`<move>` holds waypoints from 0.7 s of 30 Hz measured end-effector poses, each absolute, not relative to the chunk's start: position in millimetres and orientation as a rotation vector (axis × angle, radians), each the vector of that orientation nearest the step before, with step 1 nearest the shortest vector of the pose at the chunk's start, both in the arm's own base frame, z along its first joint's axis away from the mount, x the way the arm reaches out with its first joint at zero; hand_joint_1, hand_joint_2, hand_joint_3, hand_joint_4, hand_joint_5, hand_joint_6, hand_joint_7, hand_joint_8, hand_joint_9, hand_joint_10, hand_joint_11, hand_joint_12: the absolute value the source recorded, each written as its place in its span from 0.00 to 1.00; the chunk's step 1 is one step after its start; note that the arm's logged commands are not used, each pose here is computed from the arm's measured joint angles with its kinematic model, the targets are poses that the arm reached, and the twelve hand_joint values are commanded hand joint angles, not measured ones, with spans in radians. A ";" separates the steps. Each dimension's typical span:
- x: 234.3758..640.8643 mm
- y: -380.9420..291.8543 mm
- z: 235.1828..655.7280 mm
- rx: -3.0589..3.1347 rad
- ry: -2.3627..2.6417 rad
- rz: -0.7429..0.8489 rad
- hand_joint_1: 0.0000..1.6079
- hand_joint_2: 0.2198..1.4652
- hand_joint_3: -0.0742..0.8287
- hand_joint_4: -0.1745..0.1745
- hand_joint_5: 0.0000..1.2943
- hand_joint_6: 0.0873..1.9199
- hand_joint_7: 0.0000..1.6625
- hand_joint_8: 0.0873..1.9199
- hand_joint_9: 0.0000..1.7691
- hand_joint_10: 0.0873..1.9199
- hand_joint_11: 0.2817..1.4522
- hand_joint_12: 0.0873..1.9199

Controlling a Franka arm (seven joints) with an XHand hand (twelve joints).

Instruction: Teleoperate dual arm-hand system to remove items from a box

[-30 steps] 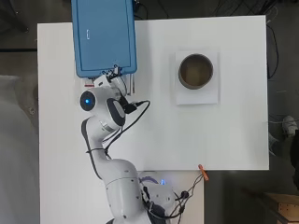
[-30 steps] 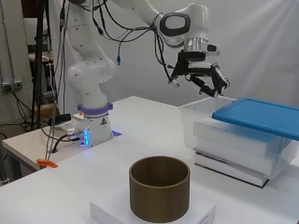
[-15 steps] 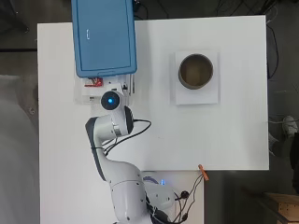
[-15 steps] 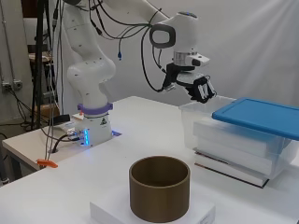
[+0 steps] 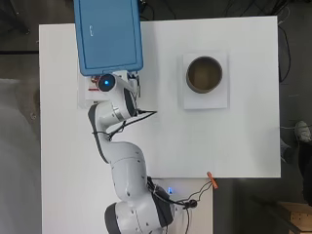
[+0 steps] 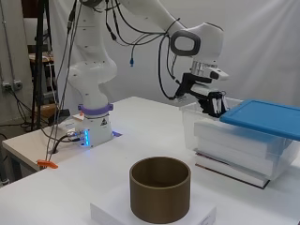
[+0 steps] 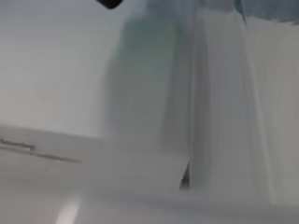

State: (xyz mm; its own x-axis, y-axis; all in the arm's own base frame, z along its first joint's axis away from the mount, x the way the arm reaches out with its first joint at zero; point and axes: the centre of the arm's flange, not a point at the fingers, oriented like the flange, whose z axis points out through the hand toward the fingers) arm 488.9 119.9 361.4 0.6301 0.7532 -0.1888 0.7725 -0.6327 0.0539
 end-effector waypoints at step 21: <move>536.9 172.1 449.8 2.626 1.692 -0.047 0.29 0.66 0.08 0.79 0.46 0.00 0.39 0.00 0.39 0.00 0.17 0.00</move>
